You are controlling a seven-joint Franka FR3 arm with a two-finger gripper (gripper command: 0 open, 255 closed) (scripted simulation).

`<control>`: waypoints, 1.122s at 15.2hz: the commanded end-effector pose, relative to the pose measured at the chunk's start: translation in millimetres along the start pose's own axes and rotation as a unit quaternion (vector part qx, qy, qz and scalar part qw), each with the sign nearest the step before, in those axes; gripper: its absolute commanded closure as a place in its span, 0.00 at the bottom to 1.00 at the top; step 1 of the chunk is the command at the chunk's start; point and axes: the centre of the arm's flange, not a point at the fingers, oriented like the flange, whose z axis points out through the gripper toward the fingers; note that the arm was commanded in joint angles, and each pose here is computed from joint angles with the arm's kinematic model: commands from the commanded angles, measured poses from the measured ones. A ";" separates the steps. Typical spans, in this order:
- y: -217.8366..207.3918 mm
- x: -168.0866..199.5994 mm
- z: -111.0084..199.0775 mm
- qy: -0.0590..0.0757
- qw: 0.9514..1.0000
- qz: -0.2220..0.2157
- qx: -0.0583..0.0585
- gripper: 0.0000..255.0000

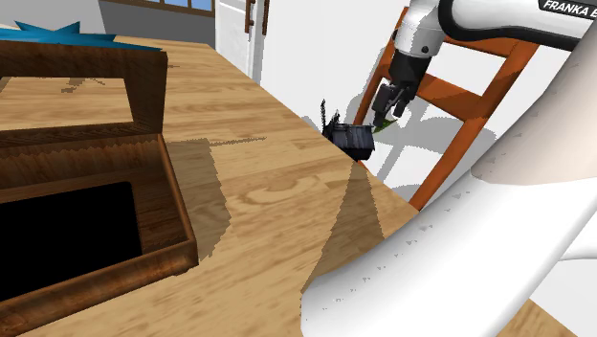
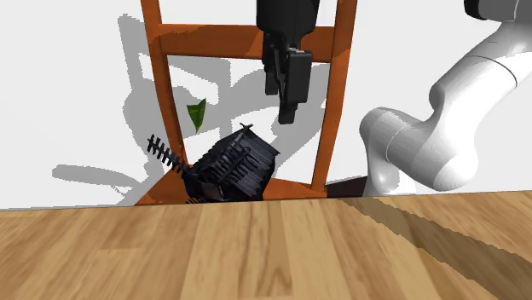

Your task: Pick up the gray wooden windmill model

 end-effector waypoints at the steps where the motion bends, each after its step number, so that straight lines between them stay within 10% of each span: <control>1: 0.0 0.0 0.0 0.000 1.000 0.000 0.000 0.00; 7: -41.0 39.8 14.5 0.096 0.988 0.121 -0.003 0.00; 13: -70.9 90.1 20.4 0.189 0.953 0.238 -0.006 0.00; 17: -75.5 95.6 36.1 0.199 0.947 0.251 -0.006 0.00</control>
